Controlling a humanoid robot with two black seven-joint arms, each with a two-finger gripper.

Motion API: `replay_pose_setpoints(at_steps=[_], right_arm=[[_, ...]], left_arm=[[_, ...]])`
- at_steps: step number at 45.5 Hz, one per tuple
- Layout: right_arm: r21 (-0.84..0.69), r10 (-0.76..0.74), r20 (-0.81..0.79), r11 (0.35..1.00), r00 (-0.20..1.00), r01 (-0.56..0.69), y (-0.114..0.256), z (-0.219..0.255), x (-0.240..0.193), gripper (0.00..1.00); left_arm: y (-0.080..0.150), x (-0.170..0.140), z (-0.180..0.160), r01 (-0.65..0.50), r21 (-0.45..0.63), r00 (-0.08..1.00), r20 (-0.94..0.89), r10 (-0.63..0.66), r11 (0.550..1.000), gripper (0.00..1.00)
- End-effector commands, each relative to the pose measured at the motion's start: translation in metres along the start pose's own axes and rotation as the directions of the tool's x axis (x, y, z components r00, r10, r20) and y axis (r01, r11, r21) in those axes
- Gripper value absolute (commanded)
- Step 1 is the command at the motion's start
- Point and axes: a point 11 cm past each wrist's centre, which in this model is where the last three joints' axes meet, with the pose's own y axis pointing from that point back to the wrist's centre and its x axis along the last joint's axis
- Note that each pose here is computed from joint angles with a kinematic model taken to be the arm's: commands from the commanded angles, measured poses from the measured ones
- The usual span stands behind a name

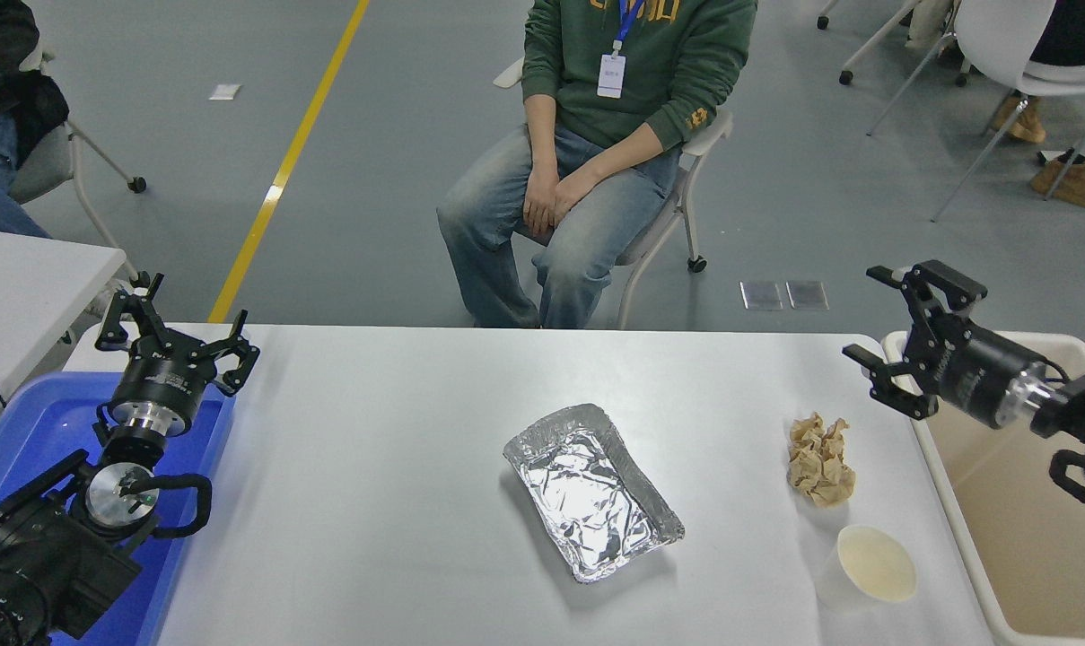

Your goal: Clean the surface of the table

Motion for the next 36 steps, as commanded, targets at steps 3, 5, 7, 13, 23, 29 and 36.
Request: replay_pose_setpoints(at_steps=[3, 5, 7, 13, 23, 29, 36], right_arm=[[-0.195, -0.127, -0.093, 0.975, 0.988, 0.107, 0.038, -0.006, -0.024, 0.99], [-0.202, -0.132, -0.095, 0.973, 0.987, 0.111, 0.041, -0.006, -0.026, 0.99], [-0.211, -0.136, -0.096, 0.971, 0.986, 0.113, 0.044, -0.005, -0.027, 0.99], [-0.251, -0.149, -0.098, 0.960, 0.984, 0.121, 0.054, 0.004, -0.033, 0.99], [-0.341, -0.207, -0.191, 0.931, 0.960, 0.133, 0.082, 0.013, -0.043, 0.99], [-0.377, -0.210, -0.226, 0.919, 0.951, 0.113, 0.092, 0.017, -0.039, 0.99], [-0.424, -0.265, -0.335, 0.899, 0.904, 0.106, 0.095, 0.022, -0.039, 0.99]], left_arm=[[0.000, 0.000, 0.000, 0.000, 0.000, 1.000, 0.000, 0.000, 1.000, 1.00], [0.000, 0.000, 0.000, 0.001, 0.000, 1.000, -0.001, -0.001, 1.000, 1.00], [0.000, 0.000, 0.000, 0.001, 0.000, 1.000, -0.001, -0.001, 1.000, 1.00], [0.000, 0.000, 0.000, -0.002, 0.000, 1.000, 0.001, 0.002, 1.000, 1.00], [0.000, 0.000, 0.000, 0.000, 0.000, 1.000, 0.000, 0.000, 1.000, 1.00], [0.000, 0.000, 0.000, 0.000, 0.000, 1.000, 0.000, 0.000, 1.000, 1.00], [0.000, 0.000, 0.000, 0.001, 0.000, 1.000, -0.001, -0.001, 1.000, 1.00]])
